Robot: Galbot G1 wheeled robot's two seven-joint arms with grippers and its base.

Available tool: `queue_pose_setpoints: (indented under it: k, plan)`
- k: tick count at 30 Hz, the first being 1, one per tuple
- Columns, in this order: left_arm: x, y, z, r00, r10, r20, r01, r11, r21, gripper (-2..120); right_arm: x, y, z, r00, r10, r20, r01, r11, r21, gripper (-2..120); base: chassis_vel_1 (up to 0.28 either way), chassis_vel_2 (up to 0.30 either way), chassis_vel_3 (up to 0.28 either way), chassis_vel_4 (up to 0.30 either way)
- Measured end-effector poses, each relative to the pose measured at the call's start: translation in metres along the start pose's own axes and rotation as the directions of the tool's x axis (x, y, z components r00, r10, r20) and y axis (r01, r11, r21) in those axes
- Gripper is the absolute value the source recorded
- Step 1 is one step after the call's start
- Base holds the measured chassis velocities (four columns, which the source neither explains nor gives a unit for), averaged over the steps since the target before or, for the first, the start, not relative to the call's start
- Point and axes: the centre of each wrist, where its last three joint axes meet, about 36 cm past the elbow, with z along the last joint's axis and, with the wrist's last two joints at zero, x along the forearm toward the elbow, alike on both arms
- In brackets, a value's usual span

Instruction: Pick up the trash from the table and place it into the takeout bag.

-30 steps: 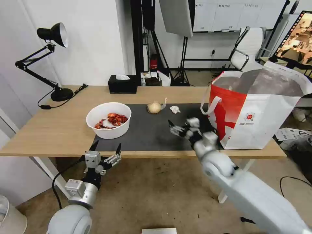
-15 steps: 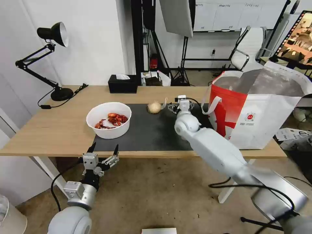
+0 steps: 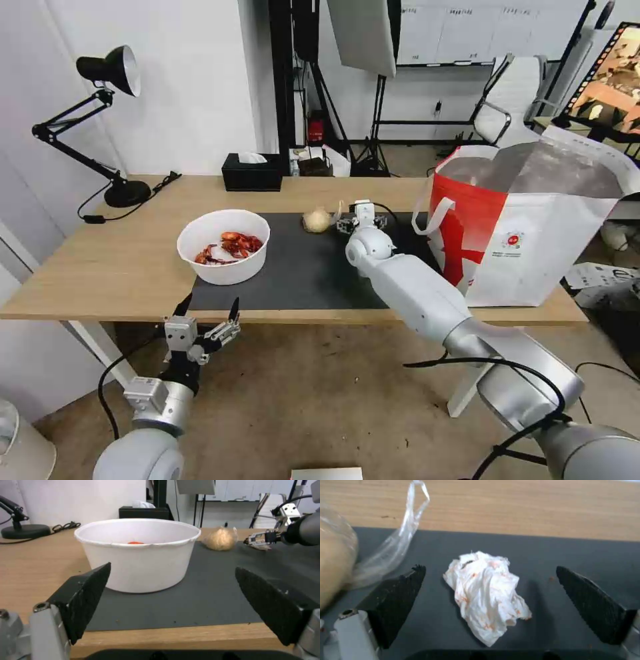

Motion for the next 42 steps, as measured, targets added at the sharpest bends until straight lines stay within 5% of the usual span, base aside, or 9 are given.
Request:
queue_pose_setpoints:
  k: [6, 29, 35, 42]
  plan:
    - [0.001, 0.0, 0.001, 1.0, 0.0, 0.005, 0.0, 1.0, 0.001, 100, -0.004, 0.0, 0.003, 1.0, 0.001, -0.016, -0.001, 1.0, -0.01, 93, 0.0, 0.0, 0.0, 0.0]
    - [0.001, 0.0, 0.004, 1.0, 0.001, 0.01, -0.001, 1.0, 0.001, 100, -0.001, -0.013, 0.01, 1.0, -0.015, -0.005, 0.014, 0.998, -0.063, 10, 0.0, 0.0, 0.0, 0.0]
    - [0.001, 0.001, -0.005, 0.999, 0.004, 0.034, -0.004, 1.0, -0.004, 100, 0.046, -0.036, 0.001, 0.984, -0.086, 0.157, 0.099, 0.992, -0.075, 0, 0.0, 0.0, 0.0, 0.0]
    - [0.003, 0.0, -0.012, 0.999, 0.006, 0.051, -0.006, 1.0, -0.003, 100, 0.132, -0.07, -0.021, 0.908, -0.19, 0.374, 0.226, 0.972, -0.055, 0, 0.0, 0.0, 0.0, 0.0]
